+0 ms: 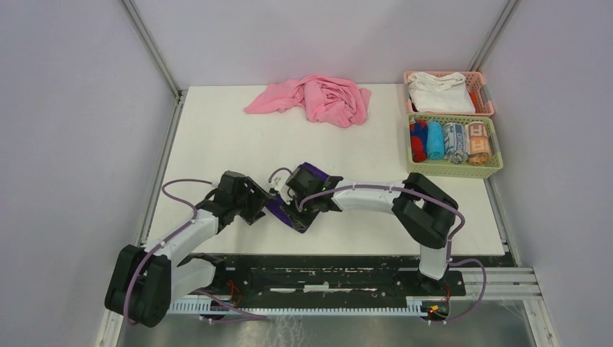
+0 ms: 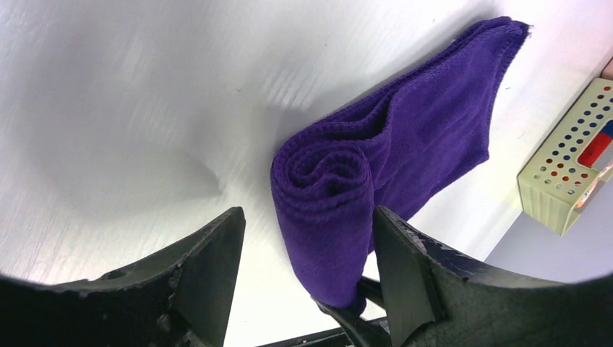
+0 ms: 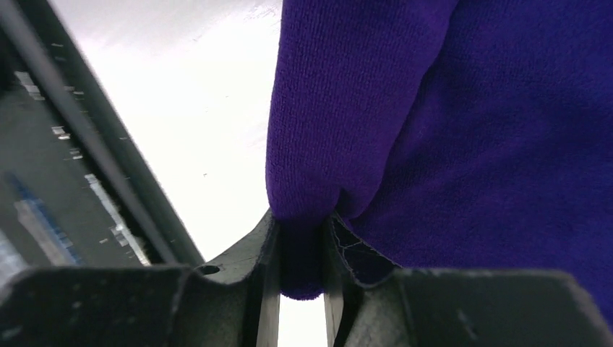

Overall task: Roll the towels
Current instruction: Roll the towel at the center of the board.

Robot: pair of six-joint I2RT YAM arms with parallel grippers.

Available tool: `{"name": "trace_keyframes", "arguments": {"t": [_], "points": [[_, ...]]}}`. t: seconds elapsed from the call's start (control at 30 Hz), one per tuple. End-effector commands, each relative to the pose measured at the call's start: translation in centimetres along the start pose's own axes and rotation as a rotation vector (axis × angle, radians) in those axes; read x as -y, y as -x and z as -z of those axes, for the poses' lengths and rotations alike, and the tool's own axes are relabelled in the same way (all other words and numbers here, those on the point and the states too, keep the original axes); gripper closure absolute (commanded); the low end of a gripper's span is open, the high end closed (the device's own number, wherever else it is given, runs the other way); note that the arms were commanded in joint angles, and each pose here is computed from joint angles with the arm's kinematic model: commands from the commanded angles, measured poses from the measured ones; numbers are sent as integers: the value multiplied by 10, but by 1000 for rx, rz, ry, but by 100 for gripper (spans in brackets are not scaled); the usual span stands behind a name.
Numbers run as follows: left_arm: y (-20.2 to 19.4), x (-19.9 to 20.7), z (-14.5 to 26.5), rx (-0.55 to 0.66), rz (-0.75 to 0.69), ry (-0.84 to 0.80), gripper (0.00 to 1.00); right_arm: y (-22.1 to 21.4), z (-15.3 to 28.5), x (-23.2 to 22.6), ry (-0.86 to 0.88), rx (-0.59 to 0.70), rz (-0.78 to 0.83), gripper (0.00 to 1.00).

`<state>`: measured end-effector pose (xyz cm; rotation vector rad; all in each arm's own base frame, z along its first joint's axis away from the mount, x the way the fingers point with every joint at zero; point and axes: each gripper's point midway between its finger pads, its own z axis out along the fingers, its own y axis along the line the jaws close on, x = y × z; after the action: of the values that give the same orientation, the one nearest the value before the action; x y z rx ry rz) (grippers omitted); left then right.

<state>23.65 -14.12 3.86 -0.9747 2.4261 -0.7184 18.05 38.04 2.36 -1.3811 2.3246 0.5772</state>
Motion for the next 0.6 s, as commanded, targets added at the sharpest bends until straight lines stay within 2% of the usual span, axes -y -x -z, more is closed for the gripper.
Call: {"name": "trace_keyframes", "arguments": {"t": [0.0,0.27,0.43,0.57], "points": [[13,16,16,56,-14,-25,27,-28,0,-31,375,-79,-236,75],[-4,14,13,-1,13,-62,27,-23,1,-18,607,-13,-533,75],[-13,33,6,-27,-8,-113,27,-32,-5,-2,655,-2,-690,74],[-21,41,-4,-51,-40,-109,27,-48,-10,14,627,-19,-798,72]]}}
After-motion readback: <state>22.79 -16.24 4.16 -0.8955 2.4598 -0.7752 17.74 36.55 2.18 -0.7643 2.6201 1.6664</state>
